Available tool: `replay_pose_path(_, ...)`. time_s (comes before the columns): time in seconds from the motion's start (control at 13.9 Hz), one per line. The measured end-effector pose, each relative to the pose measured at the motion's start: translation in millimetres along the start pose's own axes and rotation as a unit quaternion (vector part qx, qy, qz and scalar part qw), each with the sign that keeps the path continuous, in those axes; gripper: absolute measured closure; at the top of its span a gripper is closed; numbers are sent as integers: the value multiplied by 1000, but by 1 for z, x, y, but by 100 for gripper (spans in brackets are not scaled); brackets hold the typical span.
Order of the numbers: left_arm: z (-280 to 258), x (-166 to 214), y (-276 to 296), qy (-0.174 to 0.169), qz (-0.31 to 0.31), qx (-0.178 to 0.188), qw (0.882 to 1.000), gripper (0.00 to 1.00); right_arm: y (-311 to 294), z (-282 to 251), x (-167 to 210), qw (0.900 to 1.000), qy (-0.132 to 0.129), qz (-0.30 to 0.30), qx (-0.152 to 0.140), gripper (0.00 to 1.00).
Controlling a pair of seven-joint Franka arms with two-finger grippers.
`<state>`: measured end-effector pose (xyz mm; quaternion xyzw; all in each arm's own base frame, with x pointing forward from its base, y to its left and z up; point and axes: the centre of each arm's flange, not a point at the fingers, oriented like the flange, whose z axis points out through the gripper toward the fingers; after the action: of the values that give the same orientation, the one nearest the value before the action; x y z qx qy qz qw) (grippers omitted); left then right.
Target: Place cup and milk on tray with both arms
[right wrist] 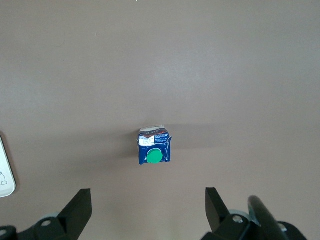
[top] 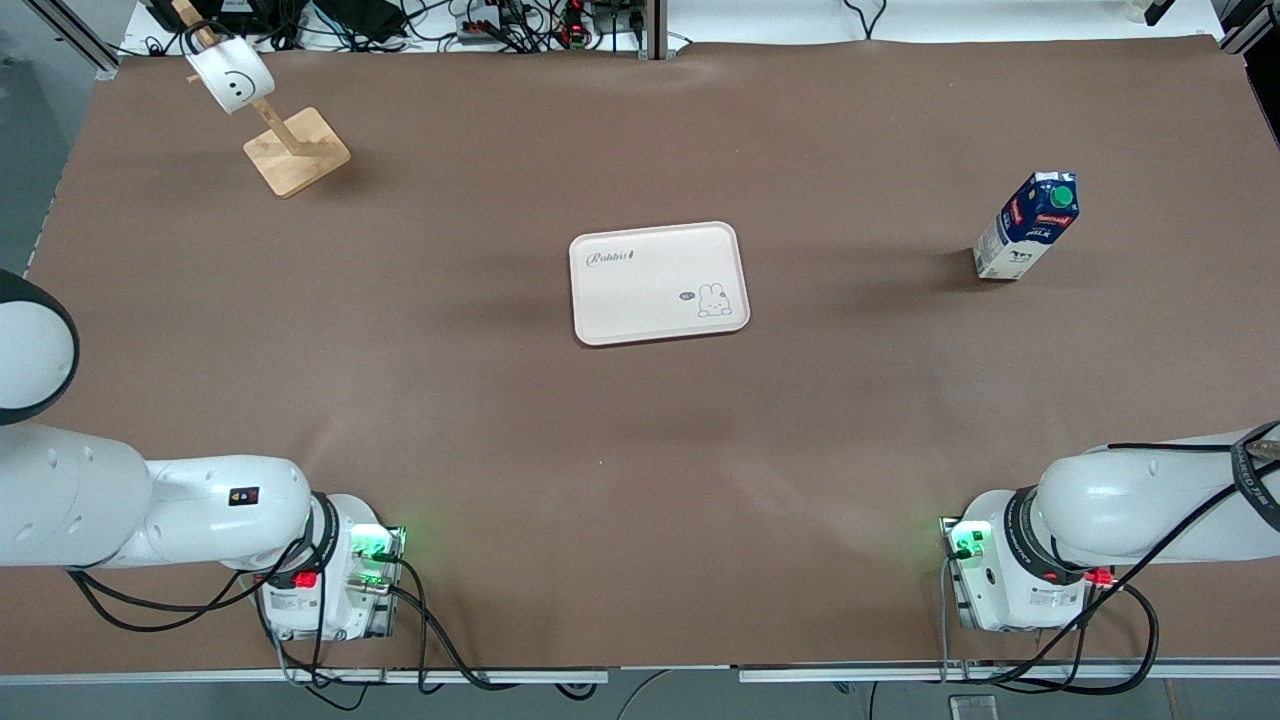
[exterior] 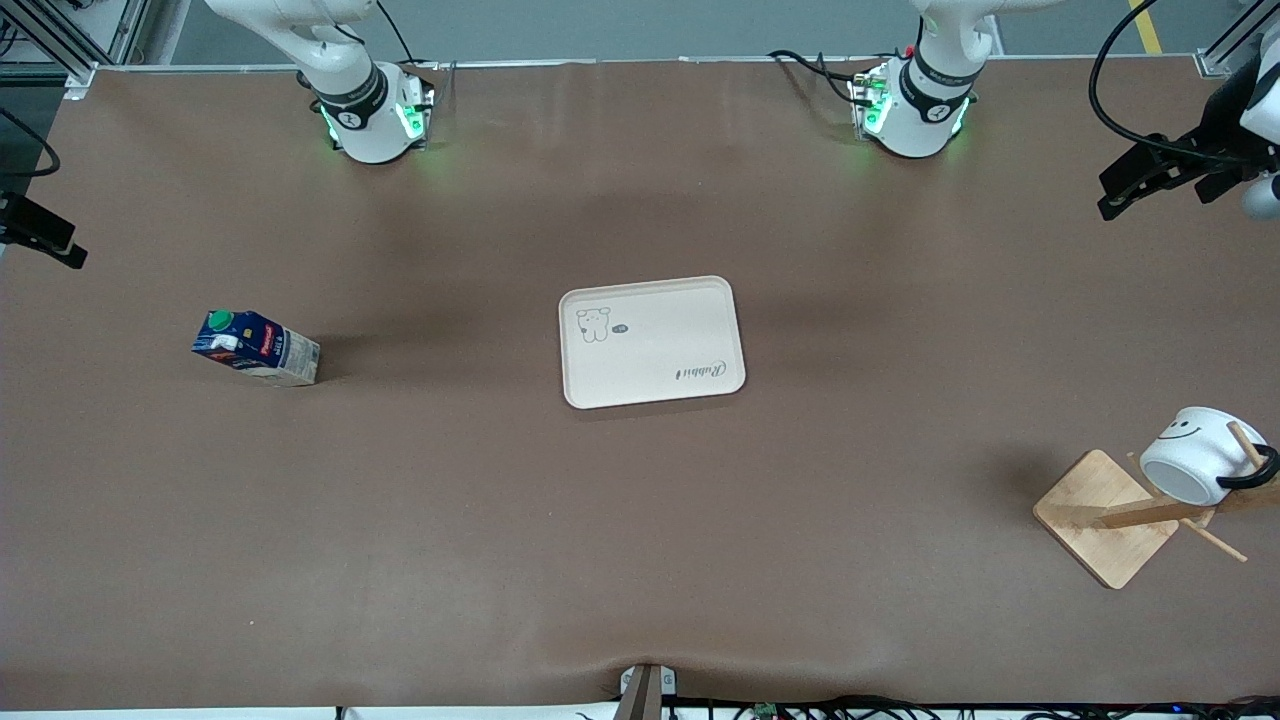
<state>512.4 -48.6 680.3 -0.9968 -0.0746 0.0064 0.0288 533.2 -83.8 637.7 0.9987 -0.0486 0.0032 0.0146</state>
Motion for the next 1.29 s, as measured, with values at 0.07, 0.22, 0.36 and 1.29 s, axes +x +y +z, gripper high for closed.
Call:
replay_pose_path(0.07, 0, 0, 0, 0, 0, 0, 1000, 0, 0, 0, 0, 1000, 0, 0, 0, 0)
replay_pose_path(0.22, 0, 0, 0, -1, 0, 0, 1000, 0, 0, 0, 0, 1000, 0, 0, 0, 0)
replay_pose_path(0.36, 5, 3, 0, -7, 0, 1, 1000, 0, 0, 0, 0, 1000, 0, 0, 0, 0)
replay_pose_path(1.29, 165, 96, 12, 31, -7, -25, 999, 0, 12, 2, -1, 1000, -3, 12, 5, 0)
